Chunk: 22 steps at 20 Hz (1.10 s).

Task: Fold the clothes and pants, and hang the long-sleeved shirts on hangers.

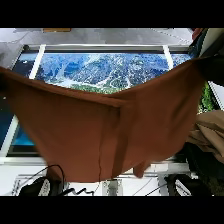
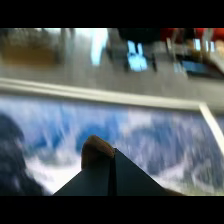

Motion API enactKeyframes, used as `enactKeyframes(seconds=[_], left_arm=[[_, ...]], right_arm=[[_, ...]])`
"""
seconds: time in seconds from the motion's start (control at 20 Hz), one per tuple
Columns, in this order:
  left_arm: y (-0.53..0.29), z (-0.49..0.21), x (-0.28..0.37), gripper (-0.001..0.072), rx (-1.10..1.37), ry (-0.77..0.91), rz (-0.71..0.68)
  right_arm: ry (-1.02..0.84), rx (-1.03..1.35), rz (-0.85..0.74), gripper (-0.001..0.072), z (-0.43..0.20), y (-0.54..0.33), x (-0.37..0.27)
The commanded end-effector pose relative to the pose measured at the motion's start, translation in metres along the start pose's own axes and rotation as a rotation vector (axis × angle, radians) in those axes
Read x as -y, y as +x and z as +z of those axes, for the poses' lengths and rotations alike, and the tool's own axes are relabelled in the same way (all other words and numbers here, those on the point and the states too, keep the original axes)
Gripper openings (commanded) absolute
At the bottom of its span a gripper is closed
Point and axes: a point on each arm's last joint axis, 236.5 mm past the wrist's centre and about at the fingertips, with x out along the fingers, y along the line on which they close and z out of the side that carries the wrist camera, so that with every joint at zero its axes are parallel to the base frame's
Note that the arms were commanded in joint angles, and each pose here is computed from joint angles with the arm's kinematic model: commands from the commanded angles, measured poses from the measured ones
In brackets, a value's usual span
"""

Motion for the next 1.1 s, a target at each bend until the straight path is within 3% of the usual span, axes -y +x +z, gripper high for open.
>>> enactKeyframes(seconds=[0.0, 0.2, 0.45, 0.5, 0.55, 0.6, 0.65, 0.75, 0.85, 0.95, 1.0, 1.05], left_arm=[[0.097, -0.114, 0.001, 0.0018, -0.304, -0.042, -0.083], [0.179, -0.168, 0.009, 0.0019, -0.270, 0.030, -0.020], [0.220, -0.157, 0.010, 0.0020, -0.044, 0.090, 0.126], [0.223, -0.159, 0.011, 0.0050, -0.033, 0.096, 0.136], [0.225, -0.164, 0.011, 0.0234, -0.036, 0.098, 0.140], [0.227, -0.168, 0.010, 0.0617, -0.045, 0.098, 0.141], [0.227, -0.170, 0.010, 0.0705, -0.049, 0.090, 0.140], [0.220, -0.163, 0.013, 0.0714, -0.070, 0.081, 0.111], [0.200, -0.152, 0.023, 0.0703, -0.132, 0.063, 0.032], [0.167, -0.146, 0.032, 0.0699, -0.233, 0.049, -0.065], [0.148, -0.145, 0.033, 0.0610, -0.289, 0.039, -0.108], [0.131, -0.144, 0.031, 0.0431, -0.329, 0.032, -0.134]], right_arm=[[0.176, -0.296, -0.011, 0.0014, -0.071, 0.113, 0.053], [0.351, -0.323, -0.025, 0.0014, -0.105, 0.220, 0.102], [0.445, -0.137, -0.076, 0.0014, -0.088, 0.274, 0.141], [0.435, -0.107, -0.090, 0.0020, -0.082, 0.275, 0.145], [0.424, -0.088, -0.102, 0.0139, -0.078, 0.275, 0.149], [0.411, -0.083, -0.115, 0.0455, -0.077, 0.274, 0.154], [0.393, -0.095, -0.132, 0.0613, -0.079, 0.270, 0.161], [0.378, -0.170, -0.169, 0.0606, -0.092, 0.253, 0.180], [0.360, -0.324, -0.246, 0.0490, -0.123, 0.216, 0.217], [0.349, -0.532, -0.262, 0.0444, -0.166, 0.173, 0.241], [0.350, -0.645, -0.221, 0.0438, -0.188, 0.150, 0.242], [0.357, -0.732, -0.162, 0.0422, -0.205, 0.131, 0.237]])
